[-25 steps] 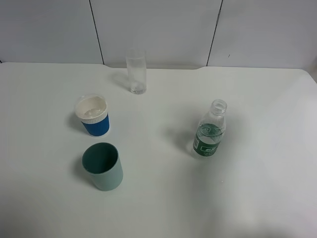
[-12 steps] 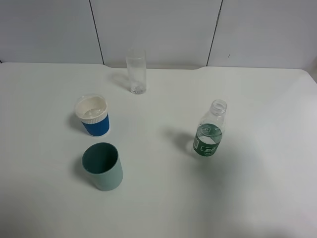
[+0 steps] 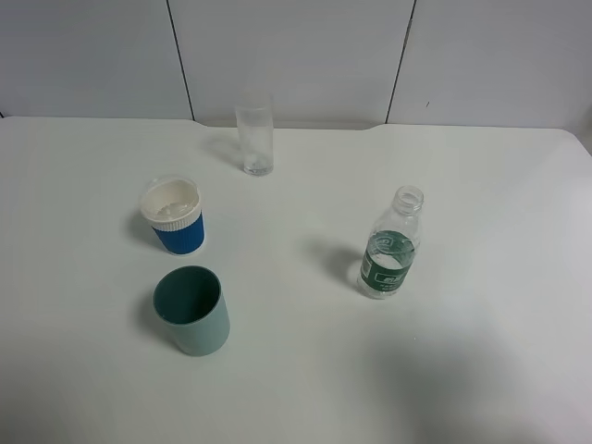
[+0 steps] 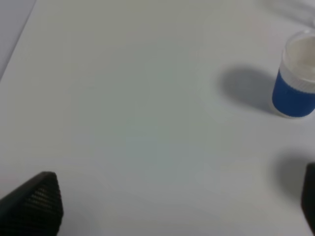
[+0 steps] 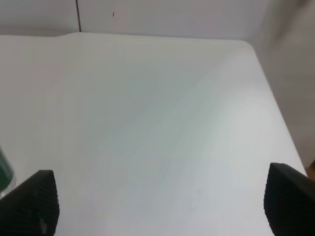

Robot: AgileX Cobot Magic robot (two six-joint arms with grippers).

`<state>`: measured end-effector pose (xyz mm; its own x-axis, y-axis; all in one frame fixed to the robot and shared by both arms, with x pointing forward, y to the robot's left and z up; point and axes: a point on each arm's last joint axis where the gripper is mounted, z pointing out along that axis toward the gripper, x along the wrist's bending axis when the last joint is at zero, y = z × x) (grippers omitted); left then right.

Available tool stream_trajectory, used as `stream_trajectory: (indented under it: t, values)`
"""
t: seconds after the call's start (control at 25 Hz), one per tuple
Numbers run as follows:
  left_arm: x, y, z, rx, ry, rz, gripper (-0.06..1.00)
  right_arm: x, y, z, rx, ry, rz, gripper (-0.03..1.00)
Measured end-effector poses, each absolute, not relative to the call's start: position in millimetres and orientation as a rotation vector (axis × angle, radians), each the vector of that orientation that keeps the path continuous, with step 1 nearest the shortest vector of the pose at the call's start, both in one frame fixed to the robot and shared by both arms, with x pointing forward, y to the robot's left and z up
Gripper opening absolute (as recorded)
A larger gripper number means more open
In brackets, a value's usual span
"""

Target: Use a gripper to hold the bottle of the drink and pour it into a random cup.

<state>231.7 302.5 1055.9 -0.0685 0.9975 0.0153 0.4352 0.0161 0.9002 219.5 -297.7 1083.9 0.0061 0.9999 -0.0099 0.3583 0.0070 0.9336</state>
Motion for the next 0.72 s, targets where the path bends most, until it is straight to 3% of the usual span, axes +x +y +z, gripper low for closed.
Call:
stream_trajectory:
  t: [0.72]
  values:
    - [231.7,302.5,1055.9,1.5,1.591,1.014,0.98,223.6,-296.1,1053.7,1.603,1.606,0.91,0.82]
